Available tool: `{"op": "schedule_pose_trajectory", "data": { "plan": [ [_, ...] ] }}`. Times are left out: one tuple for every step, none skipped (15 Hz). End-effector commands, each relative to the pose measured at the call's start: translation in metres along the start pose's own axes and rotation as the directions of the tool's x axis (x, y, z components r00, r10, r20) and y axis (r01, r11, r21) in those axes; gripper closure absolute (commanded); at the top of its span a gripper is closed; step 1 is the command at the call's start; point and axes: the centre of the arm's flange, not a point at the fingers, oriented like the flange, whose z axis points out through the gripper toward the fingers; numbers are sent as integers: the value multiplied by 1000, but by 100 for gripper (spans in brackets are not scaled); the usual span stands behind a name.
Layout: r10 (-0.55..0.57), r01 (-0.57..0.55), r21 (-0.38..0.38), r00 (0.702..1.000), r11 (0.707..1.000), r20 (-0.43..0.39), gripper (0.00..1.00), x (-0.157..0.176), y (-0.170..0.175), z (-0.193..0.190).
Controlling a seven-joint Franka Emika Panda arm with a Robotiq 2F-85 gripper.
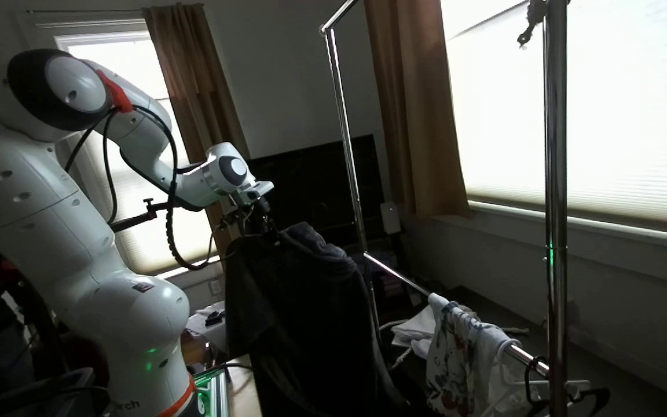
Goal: Remove the gown from the second rail of the clothing rack and hang it on the top rail of the rack
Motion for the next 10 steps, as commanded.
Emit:
{"op": "schedule_pose_trajectory", "data": {
  "plan": [
    [-31,29,-36,998,999,-48,98,7,20,-21],
    [-47,43,-57,997,997,-68,98,12,33,-31],
    [-65,58,-74,994,996,-84,98,19,44,-41],
    [-85,74,-100,991,992,-105,99,28,51,-54],
    [-111,95,-120,985,988,-131,98,41,59,-72],
    [-126,106,-133,979,986,-158,98,50,65,-85],
    [-145,120,-138,971,983,-189,98,60,70,-102],
    [-162,133,-138,961,981,-223,98,69,75,-120],
    [-177,144,-142,950,979,-257,98,76,81,-140],
    [-187,152,-139,937,979,-294,98,83,84,-161]
  ]
}}
